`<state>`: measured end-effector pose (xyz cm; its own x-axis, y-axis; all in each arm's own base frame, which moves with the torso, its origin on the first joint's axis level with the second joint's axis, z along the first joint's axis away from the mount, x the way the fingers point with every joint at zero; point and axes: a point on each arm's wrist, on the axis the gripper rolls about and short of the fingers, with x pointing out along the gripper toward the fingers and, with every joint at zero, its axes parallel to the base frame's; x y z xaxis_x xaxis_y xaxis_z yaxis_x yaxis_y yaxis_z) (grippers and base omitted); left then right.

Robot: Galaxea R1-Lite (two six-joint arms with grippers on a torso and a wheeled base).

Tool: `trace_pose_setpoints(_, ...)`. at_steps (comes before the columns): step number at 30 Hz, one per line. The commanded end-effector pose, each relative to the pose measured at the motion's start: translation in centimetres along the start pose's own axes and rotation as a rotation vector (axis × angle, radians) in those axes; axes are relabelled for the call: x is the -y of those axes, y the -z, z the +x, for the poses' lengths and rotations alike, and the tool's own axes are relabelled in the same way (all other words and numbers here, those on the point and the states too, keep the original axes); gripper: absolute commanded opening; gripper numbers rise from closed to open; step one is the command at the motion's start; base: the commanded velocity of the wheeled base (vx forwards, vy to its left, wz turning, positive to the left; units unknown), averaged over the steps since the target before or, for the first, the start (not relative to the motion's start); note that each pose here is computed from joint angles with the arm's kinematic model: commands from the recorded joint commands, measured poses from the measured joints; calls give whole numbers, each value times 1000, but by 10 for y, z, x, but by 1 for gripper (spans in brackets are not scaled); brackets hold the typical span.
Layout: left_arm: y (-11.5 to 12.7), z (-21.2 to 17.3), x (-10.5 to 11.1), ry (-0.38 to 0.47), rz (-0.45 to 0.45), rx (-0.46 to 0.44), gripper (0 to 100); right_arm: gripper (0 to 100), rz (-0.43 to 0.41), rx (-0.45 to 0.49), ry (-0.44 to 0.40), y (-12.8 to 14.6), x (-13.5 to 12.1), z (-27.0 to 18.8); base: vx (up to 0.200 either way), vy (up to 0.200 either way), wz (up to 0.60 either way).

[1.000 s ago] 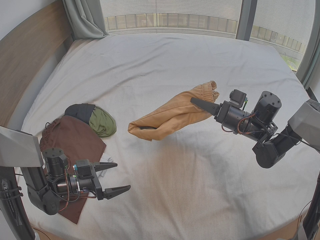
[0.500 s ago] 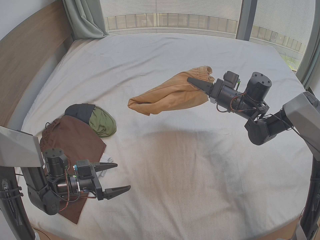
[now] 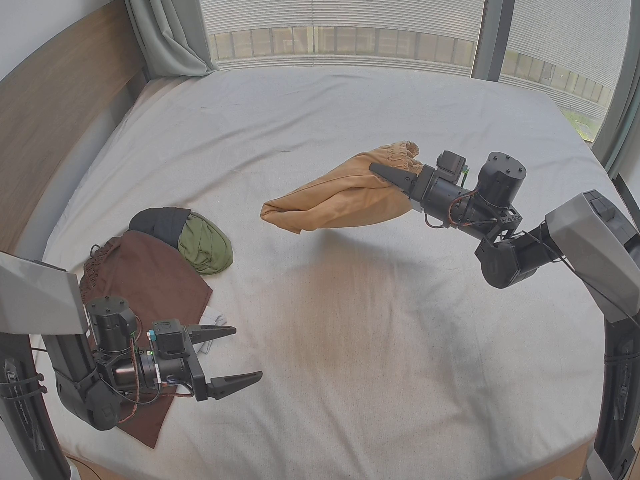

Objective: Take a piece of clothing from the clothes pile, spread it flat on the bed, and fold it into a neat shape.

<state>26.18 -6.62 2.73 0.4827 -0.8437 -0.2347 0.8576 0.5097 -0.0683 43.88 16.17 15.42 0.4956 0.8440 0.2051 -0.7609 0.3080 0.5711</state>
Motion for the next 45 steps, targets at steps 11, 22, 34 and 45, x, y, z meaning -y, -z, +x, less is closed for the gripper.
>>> trace_pose_setpoints(11,2,0,-1,-2,-6,-6,100,0,11,-3,14,1,20,14,0,0,0)
trace_pose_setpoints(22,3,1,-1,1,-8,-7,100,0,1,38,-30,-19,17,29,0,0,0)
trace_pose_setpoints(34,2,1,0,2,-6,-5,100,0,110,34,48,30,68,34,0,0,0)
trace_pose_setpoints(45,1,3,2,14,-2,-4,100,0,181,-24,127,70,71,-4,0,0,0)
